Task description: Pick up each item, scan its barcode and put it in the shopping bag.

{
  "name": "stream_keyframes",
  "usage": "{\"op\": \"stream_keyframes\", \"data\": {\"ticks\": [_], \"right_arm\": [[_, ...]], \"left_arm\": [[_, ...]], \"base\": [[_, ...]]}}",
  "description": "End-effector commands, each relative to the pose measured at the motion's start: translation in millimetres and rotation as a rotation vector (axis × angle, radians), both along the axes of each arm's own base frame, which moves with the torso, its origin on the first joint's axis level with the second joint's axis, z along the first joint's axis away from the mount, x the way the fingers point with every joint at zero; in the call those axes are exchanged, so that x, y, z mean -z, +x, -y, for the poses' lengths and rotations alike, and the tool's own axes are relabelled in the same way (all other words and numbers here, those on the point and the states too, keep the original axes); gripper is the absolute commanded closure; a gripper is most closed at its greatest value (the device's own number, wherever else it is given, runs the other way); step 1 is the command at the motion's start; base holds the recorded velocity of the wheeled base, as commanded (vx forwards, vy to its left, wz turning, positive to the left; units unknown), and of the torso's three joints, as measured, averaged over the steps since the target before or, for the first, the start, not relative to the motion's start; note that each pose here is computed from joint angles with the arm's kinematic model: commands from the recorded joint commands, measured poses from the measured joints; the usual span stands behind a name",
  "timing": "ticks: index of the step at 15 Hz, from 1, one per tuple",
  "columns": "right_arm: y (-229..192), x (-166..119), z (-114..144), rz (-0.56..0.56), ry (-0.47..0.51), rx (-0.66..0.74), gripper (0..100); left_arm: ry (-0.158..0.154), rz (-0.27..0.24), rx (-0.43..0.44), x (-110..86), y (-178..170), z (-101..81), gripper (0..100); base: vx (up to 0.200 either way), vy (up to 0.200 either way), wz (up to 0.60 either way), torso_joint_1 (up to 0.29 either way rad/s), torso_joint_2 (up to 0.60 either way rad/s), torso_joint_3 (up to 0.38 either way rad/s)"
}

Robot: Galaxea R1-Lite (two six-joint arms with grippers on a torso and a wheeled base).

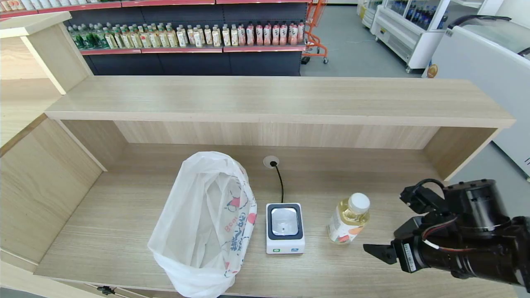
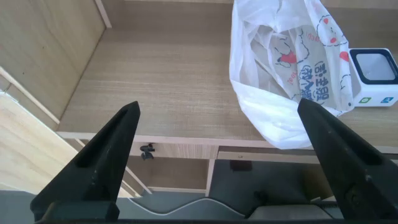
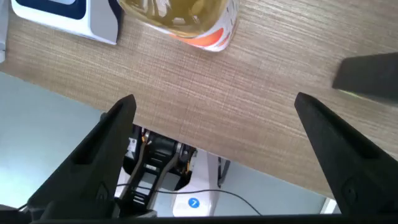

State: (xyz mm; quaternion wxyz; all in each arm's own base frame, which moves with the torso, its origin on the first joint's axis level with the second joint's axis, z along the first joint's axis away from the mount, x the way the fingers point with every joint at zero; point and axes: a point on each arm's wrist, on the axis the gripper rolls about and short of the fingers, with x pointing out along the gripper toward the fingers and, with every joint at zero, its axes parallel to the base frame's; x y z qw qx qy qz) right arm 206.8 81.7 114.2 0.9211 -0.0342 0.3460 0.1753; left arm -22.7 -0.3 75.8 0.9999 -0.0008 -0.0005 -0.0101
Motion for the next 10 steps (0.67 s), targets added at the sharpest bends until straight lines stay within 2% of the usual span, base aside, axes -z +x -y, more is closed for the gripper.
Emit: {"op": "stream_keyframes", "data": {"ticks": [1, 4, 10], "right_arm": [[14, 26, -12, -0.066, -0.03, -0.024, 0], [31, 48, -29, -0.01, -0.088, 0.017, 0], [48, 61, -58, 0.056, -0.061, -0.039, 0]], "left_arm": [[0.0, 0.0, 0.0, 0.0, 0, 0.0, 0], [0.0, 0.0, 0.0, 0.0, 0, 0.0, 0], [0.0, 0.0, 0.0, 0.0, 0, 0.0, 0]], "base": [[0.0, 0.0, 0.0, 0.0, 0.0, 0.0], [0.0, 0.0, 0.0, 0.0, 0.0, 0.0], [0.0, 0.0, 0.0, 0.0, 0.0, 0.0]]}}
